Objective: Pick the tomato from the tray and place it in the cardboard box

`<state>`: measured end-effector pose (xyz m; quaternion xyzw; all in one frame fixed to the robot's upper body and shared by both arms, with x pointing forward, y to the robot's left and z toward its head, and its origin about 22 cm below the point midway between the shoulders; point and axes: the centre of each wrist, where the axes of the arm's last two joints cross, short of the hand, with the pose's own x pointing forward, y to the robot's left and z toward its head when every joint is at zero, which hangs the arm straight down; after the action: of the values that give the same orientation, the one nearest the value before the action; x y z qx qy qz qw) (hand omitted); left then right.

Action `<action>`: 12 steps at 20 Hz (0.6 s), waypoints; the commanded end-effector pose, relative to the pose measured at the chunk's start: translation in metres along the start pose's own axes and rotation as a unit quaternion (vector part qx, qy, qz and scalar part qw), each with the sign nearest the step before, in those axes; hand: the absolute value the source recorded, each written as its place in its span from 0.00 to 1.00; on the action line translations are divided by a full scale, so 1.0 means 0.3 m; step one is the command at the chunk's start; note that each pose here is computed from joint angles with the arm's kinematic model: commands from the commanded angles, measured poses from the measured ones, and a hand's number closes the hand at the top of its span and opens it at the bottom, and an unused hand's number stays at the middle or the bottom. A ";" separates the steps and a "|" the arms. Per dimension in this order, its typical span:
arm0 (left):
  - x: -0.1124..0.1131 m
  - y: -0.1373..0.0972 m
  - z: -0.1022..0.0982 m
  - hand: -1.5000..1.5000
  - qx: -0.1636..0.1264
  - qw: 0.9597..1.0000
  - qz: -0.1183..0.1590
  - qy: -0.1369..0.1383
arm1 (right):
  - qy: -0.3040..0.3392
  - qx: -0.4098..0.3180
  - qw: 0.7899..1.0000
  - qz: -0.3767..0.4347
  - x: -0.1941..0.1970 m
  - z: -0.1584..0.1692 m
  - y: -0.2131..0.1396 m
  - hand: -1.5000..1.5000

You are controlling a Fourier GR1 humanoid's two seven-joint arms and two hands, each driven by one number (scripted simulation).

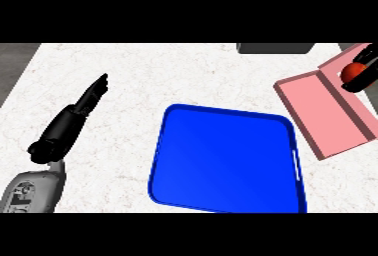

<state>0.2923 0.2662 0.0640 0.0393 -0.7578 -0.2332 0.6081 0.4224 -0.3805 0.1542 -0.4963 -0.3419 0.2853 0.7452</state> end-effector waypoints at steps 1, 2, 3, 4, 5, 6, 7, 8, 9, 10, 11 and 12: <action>-0.014 -0.004 0.000 0.50 0.001 1.000 0.003 0.000 | -0.039 0.066 0.997 -0.021 -0.084 -0.030 0.028 0.00; -0.019 0.019 0.011 0.50 0.005 1.000 -0.002 0.004 | -0.050 0.066 0.996 -0.017 -0.064 -0.019 -0.017 0.00; -0.009 -0.007 0.063 0.50 -0.005 1.000 0.005 0.005 | -0.080 0.066 0.994 -0.024 -0.011 0.002 0.005 0.00; 0.024 0.030 -0.011 0.50 0.004 1.000 0.002 0.000 | -0.101 0.052 0.993 -0.039 -0.049 -0.005 -0.001 0.00; 0.007 -0.008 0.035 0.50 0.001 1.000 -0.005 0.003 | -0.112 0.043 0.991 -0.058 -0.082 -0.006 0.004 0.00; 0.000 -0.002 0.025 0.50 0.004 1.000 -0.002 0.006 | -0.130 0.006 0.989 -0.073 -0.064 0.007 0.062 0.00; -0.011 0.035 0.012 0.50 0.011 1.000 0.008 0.004 | -0.147 -0.018 0.981 -0.124 -0.080 0.002 0.021 0.00; 0.017 -0.015 0.012 0.50 0.006 1.000 0.002 0.001 | -0.163 -0.059 0.970 -0.170 -0.096 0.001 -0.003 0.00; 0.005 0.014 0.017 0.50 0.005 1.000 -0.006 0.006 | -0.180 -0.084 0.953 -0.230 -0.048 0.017 -0.075 0.00; 0.005 0.023 0.028 0.50 0.011 1.000 -0.006 0.007 | -0.178 -0.097 0.929 -0.310 -0.056 0.016 -0.066 0.00; 0.004 0.002 0.008 0.50 0.007 1.000 0.003 0.008 | -0.186 -0.110 0.904 -0.369 -0.037 0.023 -0.103 0.00; -0.022 -0.001 0.036 0.50 0.013 1.000 0.005 0.011 | -0.169 -0.129 0.889 -0.405 -0.097 0.012 -0.079 0.00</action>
<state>0.2871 0.2699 0.0634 0.0448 -0.7558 -0.2267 0.6126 0.4111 -0.3972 0.1653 -0.3879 -0.5896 0.1406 0.6944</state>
